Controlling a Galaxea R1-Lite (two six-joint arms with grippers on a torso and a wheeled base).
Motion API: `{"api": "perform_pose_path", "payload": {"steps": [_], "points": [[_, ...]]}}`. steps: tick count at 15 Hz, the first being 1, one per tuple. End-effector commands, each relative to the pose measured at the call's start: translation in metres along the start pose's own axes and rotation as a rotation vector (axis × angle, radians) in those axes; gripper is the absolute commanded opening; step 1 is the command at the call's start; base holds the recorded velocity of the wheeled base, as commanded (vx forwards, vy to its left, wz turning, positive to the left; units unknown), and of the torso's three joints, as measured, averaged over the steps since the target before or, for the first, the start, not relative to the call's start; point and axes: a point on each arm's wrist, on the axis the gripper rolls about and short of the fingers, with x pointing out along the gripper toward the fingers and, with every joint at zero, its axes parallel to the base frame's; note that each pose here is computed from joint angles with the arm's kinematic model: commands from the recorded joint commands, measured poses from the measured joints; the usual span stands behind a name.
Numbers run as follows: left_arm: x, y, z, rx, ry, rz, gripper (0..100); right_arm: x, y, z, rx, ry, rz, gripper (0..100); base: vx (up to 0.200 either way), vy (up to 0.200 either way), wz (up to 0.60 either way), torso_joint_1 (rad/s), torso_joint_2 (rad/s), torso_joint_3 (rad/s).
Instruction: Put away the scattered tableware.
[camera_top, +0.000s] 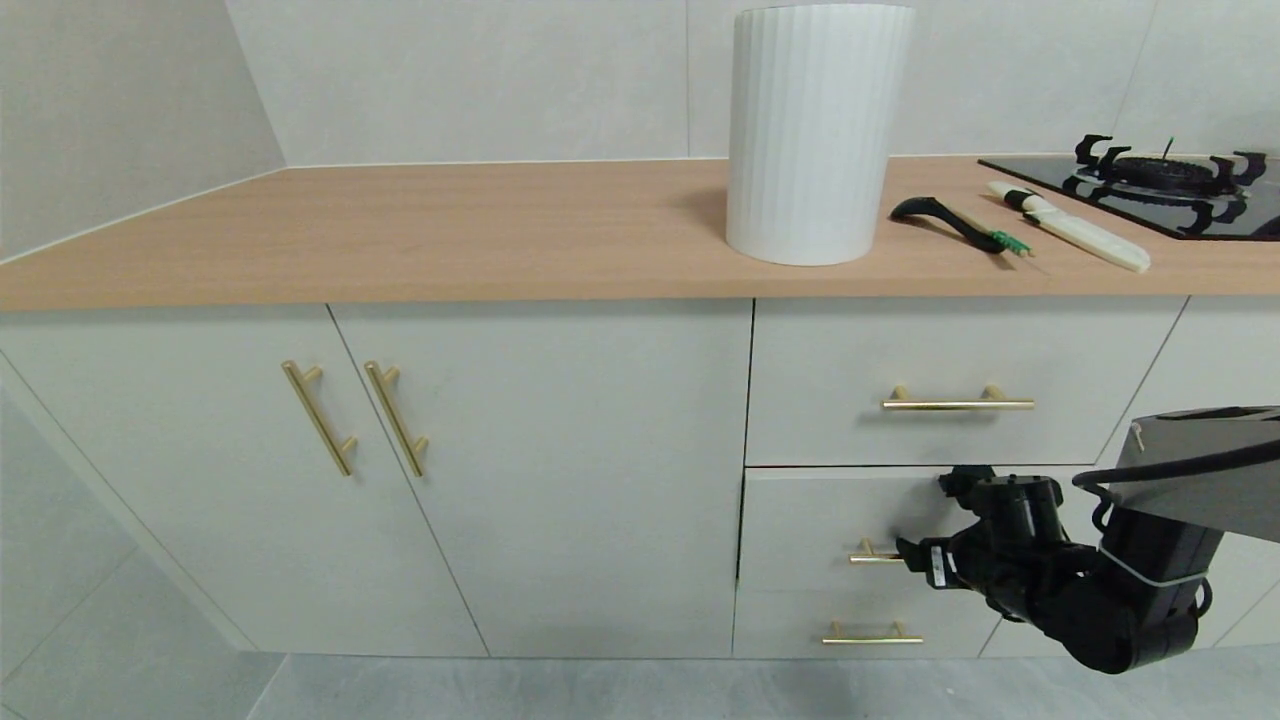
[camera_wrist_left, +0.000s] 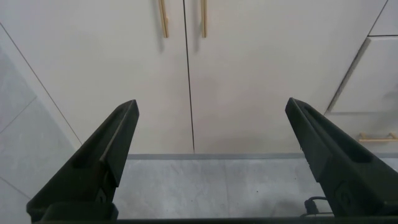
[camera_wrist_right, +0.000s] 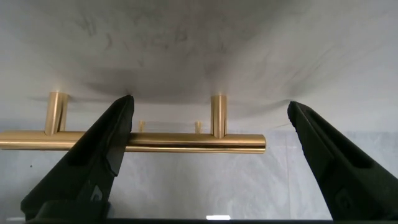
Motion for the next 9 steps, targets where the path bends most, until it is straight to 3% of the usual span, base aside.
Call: {"api": "perform_pose_path", "payload": {"steps": [1, 4, 9], "points": [[0.0, 0.0, 0.0, 0.0, 0.001, 0.0, 100, -0.031, -0.005, 0.016, -0.008, 0.019, 0.017, 100, 0.0, 0.0, 0.0, 0.0, 0.0, 0.0], [0.0, 0.0, 0.0, -0.001, 0.001, 0.0, 100, -0.086, -0.011, 0.044, -0.017, 0.053, 0.087, 100, 0.0, 0.0, 0.0, 0.0, 0.0, 0.0], [0.0, 0.0, 0.0, 0.0, 0.001, 0.0, 100, -0.17, -0.009, 0.081, -0.032, -0.067, 0.166, 100, 0.0, 0.0, 0.0, 0.0, 0.0, 0.0]]}}
